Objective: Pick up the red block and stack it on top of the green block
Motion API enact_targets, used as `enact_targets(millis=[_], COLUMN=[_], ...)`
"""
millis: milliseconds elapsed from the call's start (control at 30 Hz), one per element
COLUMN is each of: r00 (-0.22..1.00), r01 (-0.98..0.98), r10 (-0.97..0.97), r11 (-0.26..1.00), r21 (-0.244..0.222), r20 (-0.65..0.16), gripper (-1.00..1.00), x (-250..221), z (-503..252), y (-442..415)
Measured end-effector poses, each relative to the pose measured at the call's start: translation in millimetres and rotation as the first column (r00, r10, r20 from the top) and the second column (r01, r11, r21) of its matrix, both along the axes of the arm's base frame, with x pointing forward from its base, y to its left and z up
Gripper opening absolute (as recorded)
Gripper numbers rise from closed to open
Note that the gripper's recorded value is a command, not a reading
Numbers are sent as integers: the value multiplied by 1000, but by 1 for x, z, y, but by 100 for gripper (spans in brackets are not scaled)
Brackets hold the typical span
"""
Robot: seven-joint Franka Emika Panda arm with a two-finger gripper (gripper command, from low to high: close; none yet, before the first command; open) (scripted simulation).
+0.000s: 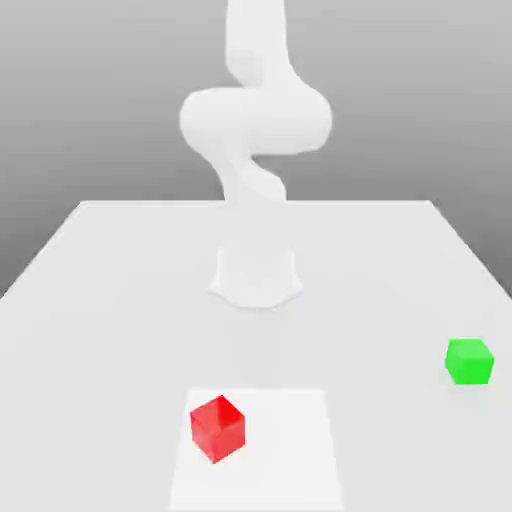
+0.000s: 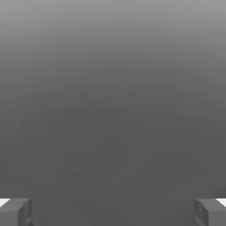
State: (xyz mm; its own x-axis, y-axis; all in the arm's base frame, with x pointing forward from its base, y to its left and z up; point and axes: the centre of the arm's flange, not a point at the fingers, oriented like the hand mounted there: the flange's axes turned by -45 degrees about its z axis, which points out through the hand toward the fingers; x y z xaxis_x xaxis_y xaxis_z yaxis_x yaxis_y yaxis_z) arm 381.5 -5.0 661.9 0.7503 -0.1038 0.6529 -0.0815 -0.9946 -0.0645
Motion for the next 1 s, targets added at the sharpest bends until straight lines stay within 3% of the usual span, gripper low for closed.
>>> enact_targets(millis=[167, 333, 500, 667, 867, 900, 1000], r00=[972, 891, 756, 573, 536, 536, 537], r01=[167, 347, 526, 685, 707, 707, 707], r10=[-148, -284, -408, -516, -531, -531, -531], r11=[982, 929, 845, 728, 707, 707, 707], r21=[92, 126, 103, 26, 5, 5, 6], r20=[-181, -354, -512, -637, -656, -656, -656], gripper=[0, 0, 0, 0, 0, -100, -100], x=[52, 73, 65, 31, 23, 22, 23], z=[-111, -223, -334, -434, -505, -514, -513], y=[-12, -24, -35, -44, -44, -44, -43])
